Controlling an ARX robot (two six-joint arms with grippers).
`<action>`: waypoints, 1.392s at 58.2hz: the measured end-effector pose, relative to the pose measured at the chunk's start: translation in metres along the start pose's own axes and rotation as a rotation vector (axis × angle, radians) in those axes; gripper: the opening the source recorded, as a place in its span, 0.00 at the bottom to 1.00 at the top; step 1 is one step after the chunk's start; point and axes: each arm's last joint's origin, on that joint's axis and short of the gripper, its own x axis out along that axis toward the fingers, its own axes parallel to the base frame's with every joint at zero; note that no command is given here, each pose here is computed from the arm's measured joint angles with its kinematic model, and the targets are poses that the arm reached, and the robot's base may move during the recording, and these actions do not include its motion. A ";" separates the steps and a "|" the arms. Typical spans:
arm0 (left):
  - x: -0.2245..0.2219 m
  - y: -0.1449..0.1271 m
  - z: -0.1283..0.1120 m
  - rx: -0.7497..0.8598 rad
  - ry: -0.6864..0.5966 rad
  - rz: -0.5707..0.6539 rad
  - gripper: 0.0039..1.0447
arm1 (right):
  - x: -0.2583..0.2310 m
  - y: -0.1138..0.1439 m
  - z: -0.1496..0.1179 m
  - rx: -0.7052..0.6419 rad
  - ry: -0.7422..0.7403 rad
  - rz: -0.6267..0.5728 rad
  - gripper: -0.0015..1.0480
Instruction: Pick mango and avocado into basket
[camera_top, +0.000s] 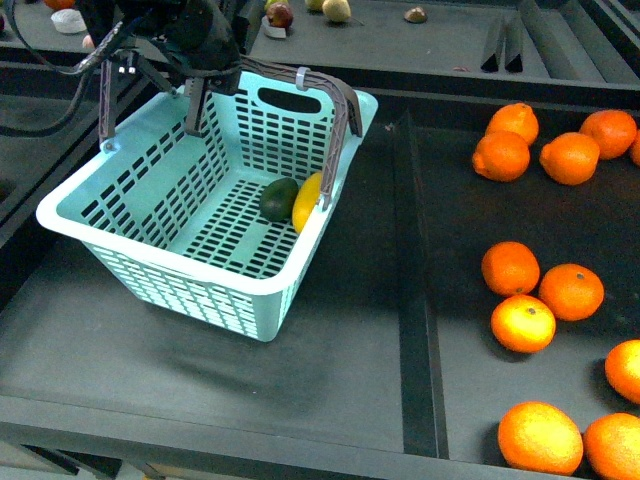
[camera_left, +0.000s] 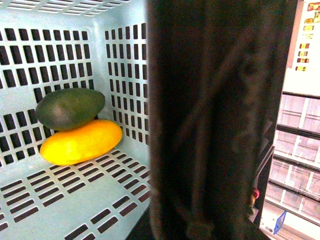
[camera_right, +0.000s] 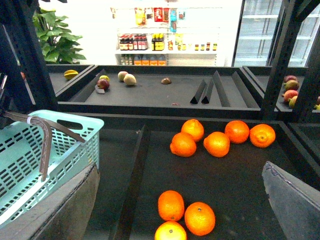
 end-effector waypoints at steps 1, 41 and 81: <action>-0.001 0.000 0.001 -0.001 0.000 0.000 0.05 | 0.000 0.000 0.000 0.000 0.000 0.000 0.93; -0.090 0.019 0.028 0.180 -0.165 -0.099 0.80 | 0.000 0.000 0.000 0.000 0.000 0.000 0.93; -0.273 0.158 0.056 1.303 -0.528 -0.390 0.03 | 0.000 0.000 0.000 0.000 0.000 0.000 0.93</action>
